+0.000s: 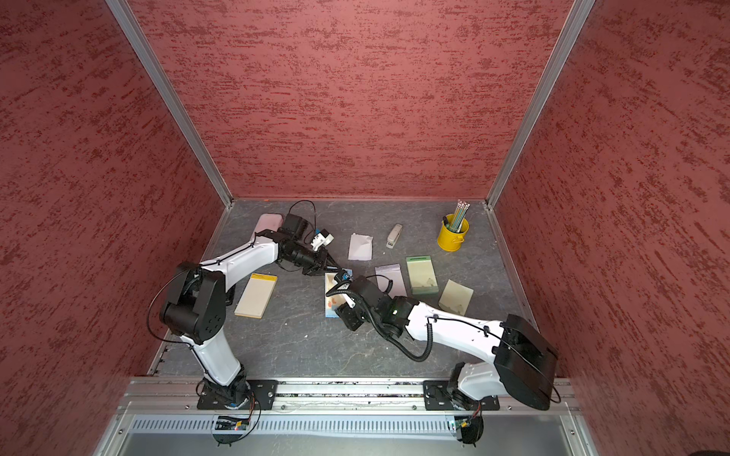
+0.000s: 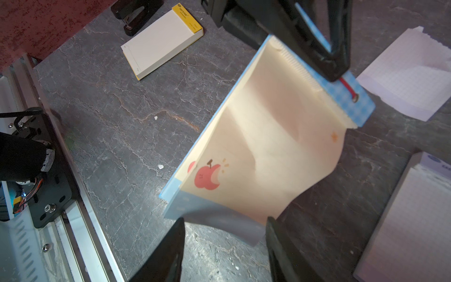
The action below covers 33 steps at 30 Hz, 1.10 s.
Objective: Tear off pages from different memo pads
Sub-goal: Tear off the paper from the memo pad.
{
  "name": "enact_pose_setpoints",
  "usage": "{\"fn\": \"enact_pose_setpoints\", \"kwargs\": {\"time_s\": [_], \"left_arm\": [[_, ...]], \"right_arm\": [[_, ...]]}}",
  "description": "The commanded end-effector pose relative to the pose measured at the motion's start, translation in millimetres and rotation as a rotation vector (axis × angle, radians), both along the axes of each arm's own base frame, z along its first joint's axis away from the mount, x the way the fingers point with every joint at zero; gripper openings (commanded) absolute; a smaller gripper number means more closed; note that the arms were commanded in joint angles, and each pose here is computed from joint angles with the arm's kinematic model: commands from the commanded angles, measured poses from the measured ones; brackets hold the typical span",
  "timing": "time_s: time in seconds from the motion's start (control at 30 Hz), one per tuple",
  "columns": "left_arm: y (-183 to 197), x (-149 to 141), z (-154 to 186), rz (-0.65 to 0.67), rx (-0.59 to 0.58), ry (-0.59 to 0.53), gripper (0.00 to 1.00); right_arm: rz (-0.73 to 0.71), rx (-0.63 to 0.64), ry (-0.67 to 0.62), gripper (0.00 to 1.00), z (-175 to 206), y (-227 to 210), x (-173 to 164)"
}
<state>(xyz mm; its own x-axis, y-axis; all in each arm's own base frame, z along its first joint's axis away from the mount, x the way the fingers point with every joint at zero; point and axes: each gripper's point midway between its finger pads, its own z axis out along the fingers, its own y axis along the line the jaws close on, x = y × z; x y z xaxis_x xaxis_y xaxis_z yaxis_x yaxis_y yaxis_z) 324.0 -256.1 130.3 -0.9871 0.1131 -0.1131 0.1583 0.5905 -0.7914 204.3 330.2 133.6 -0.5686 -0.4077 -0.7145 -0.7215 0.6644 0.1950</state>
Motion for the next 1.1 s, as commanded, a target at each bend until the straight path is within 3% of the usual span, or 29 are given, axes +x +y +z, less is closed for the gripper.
{"fn": "enact_pose_setpoints", "kwargs": {"time_s": [0.0, 0.37, 0.57, 0.93, 1.07], "left_arm": [[-4.2, 4.2, 21.0, -0.017, -0.03, -0.057, 0.0], [-6.8, -0.7, 20.9, -0.027, -0.022, -0.061, 0.0], [-8.1, -7.6, 21.5, -0.043, -0.015, -0.068, 0.0], [-13.1, -13.7, 19.8, -0.052, -0.015, -0.061, 0.0], [-15.0, -16.7, 16.2, -0.052, -0.015, -0.052, 0.0]], "right_arm": [[0.004, 0.016, -0.03, 0.54, 7.3, 3.6, -0.2], [0.006, 0.002, -0.045, 0.55, 6.9, 6.3, 2.2], [-0.012, 0.004, -0.067, 0.4, 12.2, 5.9, 8.2], [-0.073, -0.028, -0.105, 0.43, 8.9, -0.5, 19.9], [-0.114, -0.01, -0.142, 0.35, 18.0, -4.0, 26.8]]}}
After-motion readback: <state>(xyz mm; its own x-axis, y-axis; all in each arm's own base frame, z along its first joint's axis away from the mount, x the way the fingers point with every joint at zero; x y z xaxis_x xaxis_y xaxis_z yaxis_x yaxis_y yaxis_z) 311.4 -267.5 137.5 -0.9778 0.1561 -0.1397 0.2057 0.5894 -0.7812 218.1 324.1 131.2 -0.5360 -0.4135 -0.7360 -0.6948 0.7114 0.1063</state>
